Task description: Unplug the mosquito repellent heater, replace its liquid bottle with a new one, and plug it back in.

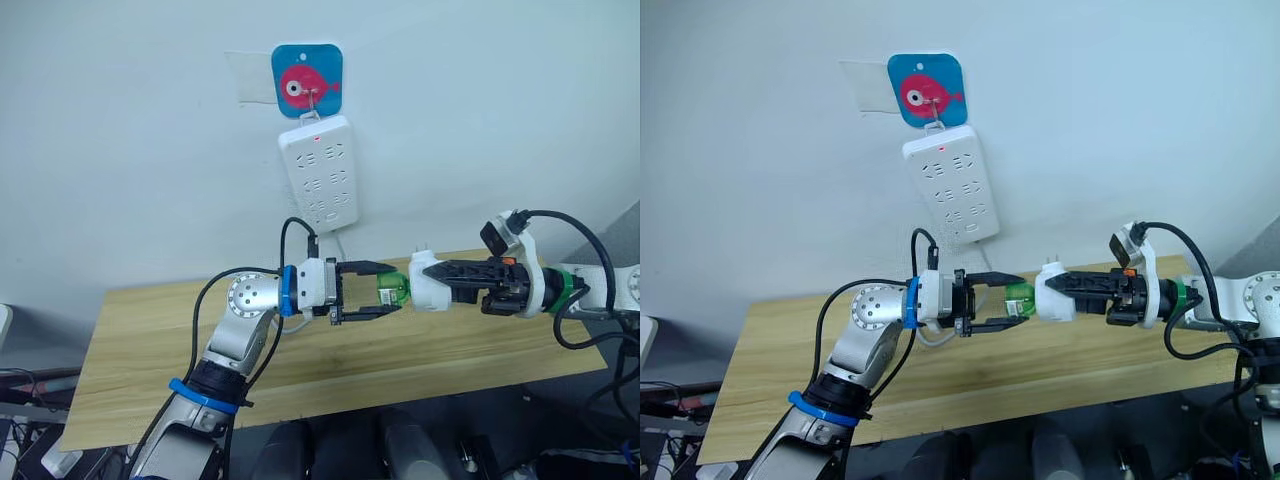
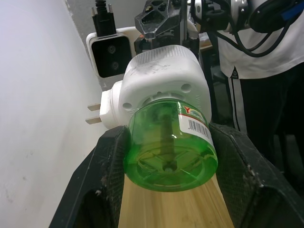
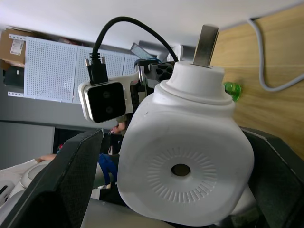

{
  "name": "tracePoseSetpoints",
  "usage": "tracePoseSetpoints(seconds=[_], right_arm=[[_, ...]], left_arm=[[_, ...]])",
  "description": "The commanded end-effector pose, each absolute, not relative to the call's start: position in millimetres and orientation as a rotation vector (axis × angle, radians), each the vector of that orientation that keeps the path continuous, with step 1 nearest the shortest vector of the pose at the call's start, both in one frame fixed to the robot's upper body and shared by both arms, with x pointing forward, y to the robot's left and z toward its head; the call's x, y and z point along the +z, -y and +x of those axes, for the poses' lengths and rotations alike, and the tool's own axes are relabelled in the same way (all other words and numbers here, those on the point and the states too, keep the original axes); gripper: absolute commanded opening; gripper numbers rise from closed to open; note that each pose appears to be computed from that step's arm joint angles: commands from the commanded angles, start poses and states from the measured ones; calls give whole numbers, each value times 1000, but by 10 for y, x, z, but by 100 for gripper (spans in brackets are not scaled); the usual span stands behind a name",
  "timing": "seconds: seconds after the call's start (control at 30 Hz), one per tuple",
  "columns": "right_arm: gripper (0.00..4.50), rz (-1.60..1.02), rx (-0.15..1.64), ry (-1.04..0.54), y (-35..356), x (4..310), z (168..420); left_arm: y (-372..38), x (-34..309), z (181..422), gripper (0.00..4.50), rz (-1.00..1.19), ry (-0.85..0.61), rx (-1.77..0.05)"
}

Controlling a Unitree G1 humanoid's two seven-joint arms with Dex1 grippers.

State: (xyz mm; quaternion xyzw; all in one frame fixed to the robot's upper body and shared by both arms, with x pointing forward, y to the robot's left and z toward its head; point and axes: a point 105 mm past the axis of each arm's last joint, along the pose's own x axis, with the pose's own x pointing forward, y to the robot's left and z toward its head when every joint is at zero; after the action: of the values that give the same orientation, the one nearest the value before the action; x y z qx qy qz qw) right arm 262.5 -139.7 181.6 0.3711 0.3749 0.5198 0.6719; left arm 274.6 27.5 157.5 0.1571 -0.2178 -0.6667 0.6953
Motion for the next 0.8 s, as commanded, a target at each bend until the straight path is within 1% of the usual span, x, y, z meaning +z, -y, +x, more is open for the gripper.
tracePoseSetpoints(seconds=[0.03,0.3,0.4,0.47,0.5,0.73,0.8], right_arm=[[448,825,1233,-819,1355,1950,2603],[448,804,1217,-834,1343,1917,2597],[394,798,1201,-841,1358,1899,2600],[327,797,1201,-842,1360,1901,2601],[304,796,1202,-842,1360,1903,2599],[303,789,1198,-845,1362,1897,2594],[303,781,1194,-841,1363,1904,2597]], left_arm=[[-242,1662,2696,227,381,543,-1493],[-224,1661,2703,227,382,545,-1485],[-221,1655,2714,227,383,543,-1481],[-221,1658,2725,227,384,542,-1479],[-220,1659,2727,227,385,542,-1479],[-215,1656,2715,227,384,541,-1486],[-214,1661,2719,227,342,513,-1489]])
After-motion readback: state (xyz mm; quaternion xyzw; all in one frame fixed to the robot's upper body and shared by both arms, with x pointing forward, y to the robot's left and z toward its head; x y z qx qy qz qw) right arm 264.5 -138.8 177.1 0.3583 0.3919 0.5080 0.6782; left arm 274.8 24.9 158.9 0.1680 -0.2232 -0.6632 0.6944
